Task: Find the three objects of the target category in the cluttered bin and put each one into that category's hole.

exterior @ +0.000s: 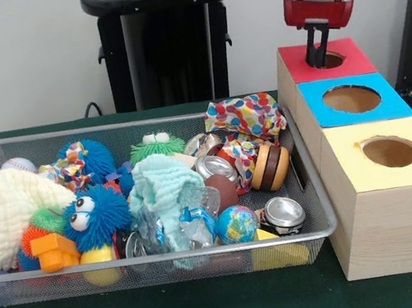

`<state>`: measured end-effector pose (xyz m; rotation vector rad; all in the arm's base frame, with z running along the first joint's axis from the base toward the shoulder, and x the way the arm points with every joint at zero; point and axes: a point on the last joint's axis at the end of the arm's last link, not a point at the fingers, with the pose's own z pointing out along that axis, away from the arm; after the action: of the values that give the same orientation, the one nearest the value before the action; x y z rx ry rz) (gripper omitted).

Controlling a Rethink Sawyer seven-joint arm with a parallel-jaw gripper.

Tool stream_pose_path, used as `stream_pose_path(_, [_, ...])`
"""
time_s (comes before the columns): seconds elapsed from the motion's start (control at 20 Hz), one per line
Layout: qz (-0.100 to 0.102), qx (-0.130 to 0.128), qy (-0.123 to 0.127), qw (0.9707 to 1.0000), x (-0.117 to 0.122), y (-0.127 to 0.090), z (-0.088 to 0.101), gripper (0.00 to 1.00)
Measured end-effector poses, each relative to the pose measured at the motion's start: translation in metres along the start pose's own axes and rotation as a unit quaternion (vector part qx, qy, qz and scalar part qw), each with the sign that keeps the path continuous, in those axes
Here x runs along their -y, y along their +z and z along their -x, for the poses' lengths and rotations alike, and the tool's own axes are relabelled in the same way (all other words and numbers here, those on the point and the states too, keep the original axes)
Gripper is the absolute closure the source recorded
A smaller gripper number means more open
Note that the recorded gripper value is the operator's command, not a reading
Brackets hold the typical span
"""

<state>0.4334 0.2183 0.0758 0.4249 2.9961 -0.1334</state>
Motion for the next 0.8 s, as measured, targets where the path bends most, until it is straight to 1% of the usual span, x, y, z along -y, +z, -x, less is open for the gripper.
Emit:
stream_pose_path(0.05, [-0.003,-0.003,-0.009,0.9999,-0.004,0.005,-0.009,1.0])
stream_pose_path(0.25, [-0.005,-0.004,-0.021,0.9998,-0.01,0.009,-0.018,1.0])
stream_pose_path(0.6, [-0.005,0.001,-0.024,0.9997,-0.012,0.011,-0.02,1.0])
stream_pose_path(0.8, [-0.001,-0.001,-0.018,0.9998,-0.011,0.009,-0.017,1.0])
